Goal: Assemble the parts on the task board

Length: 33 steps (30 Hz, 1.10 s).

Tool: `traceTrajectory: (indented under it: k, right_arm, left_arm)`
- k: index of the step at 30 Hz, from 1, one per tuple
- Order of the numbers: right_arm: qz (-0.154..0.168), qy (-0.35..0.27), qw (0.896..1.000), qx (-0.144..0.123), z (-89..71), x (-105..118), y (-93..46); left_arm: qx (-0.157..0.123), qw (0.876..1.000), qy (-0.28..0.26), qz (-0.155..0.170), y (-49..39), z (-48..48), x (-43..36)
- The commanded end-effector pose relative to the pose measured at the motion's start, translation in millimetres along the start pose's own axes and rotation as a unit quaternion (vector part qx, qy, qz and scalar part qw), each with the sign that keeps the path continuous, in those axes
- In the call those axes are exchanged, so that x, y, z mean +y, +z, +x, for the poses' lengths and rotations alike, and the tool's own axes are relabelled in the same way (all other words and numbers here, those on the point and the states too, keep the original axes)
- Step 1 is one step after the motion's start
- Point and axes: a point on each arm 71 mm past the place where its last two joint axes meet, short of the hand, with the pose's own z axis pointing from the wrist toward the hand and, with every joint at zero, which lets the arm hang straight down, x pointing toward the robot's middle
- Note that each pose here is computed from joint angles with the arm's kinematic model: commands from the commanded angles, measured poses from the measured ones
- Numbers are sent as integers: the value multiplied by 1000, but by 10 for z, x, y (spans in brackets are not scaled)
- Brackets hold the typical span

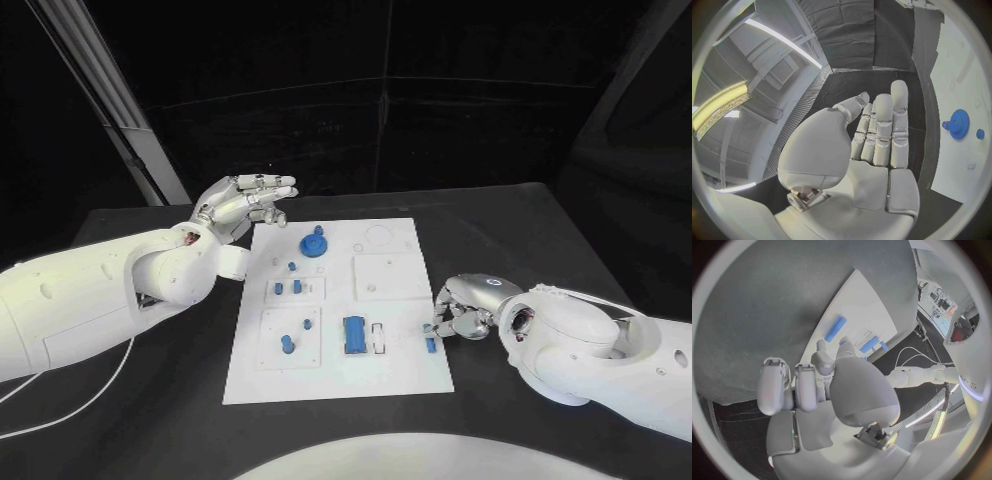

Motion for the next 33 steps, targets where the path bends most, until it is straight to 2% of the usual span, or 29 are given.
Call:
traceTrajectory:
  k: [1,9,14,23,33]
  right_arm:
    - [-1,-17,1000,15,29,40,36]
    - [-4,-16,999,35,80,93,109]
    - [1,-41,998,52,115,77,153]
    - [-8,-72,996,55,152,172,227]
    - [-20,-97,993,57,186,265,240]
  left_arm:
    - [3,1000,-3,2,2,1,-10]
    - [2,1000,-2,1,-5,-14,-9]
    - [2,1000,-2,0,-6,-19,-7]
    - [2,1000,-2,-2,-12,-29,2]
    - [2,1000,0,-8,-31,-47,39]
